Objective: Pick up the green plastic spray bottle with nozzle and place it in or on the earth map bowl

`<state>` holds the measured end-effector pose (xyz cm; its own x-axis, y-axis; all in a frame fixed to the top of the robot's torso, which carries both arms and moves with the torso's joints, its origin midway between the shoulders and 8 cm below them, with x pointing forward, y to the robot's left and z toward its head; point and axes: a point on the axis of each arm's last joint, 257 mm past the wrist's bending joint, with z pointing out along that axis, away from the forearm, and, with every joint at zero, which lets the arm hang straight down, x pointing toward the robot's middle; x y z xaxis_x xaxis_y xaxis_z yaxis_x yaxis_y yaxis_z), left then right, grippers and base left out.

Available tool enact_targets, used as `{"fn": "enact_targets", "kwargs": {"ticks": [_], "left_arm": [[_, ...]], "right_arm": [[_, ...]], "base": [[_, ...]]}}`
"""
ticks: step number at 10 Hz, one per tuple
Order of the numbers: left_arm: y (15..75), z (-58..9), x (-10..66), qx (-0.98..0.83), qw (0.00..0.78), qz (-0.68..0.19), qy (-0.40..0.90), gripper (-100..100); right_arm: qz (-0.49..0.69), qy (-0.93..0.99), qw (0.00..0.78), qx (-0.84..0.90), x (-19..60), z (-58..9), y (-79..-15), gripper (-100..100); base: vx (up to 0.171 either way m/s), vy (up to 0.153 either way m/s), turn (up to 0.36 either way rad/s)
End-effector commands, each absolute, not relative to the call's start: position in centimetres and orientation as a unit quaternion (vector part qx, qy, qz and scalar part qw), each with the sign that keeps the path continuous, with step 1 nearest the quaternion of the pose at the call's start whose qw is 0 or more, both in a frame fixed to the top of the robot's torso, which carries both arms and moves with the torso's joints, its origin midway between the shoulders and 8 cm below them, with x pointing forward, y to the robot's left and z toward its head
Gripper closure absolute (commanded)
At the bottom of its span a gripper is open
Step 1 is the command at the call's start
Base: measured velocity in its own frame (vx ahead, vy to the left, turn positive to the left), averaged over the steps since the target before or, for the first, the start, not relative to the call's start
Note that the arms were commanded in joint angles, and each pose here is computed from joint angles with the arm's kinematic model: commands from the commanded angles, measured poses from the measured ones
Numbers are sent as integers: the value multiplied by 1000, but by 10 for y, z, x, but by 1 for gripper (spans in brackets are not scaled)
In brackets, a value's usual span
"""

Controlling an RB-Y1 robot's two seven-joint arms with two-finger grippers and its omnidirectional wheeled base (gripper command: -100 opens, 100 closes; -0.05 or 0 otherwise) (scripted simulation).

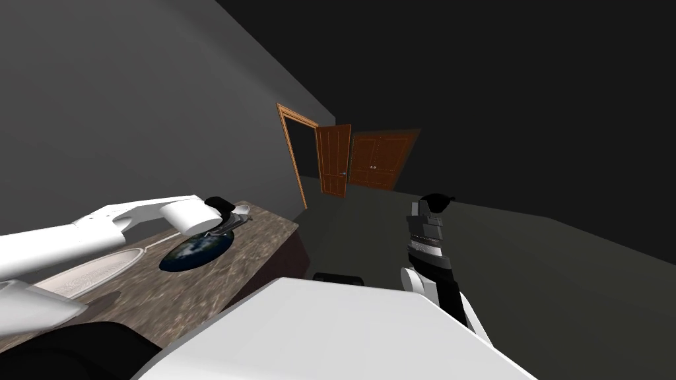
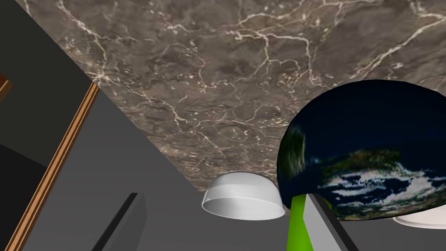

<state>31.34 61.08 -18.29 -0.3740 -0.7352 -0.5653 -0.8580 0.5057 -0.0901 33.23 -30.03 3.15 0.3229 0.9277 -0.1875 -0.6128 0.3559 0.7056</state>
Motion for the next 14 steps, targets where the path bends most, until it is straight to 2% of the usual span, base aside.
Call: {"fn": "enact_targets", "kwargs": {"ticks": [1, 5, 7, 11, 14], "left_arm": [[612, -196, 303, -486, 263, 119, 825, -100], [633, -181, 323, -488, 273, 130, 819, -100], [637, -201, 303, -490, 248, 143, 823, -100], [668, -153, 336, -497, 293, 153, 802, -100], [672, -172, 315, -499, 268, 168, 807, -100]], "right_arm": [[501, 296, 768, 266, 332, 31, -300, 0], [501, 296, 768, 266, 332, 32, -300, 0], [501, 296, 768, 266, 332, 31, -300, 0], [501, 296, 768, 266, 332, 31, -300, 0], [501, 296, 768, 266, 332, 31, -300, 0]], "base": [[0, 0, 0], [-52, -34, -41], [-9, -9, 5], [-55, -41, -40], [5, 6, 0]]}}
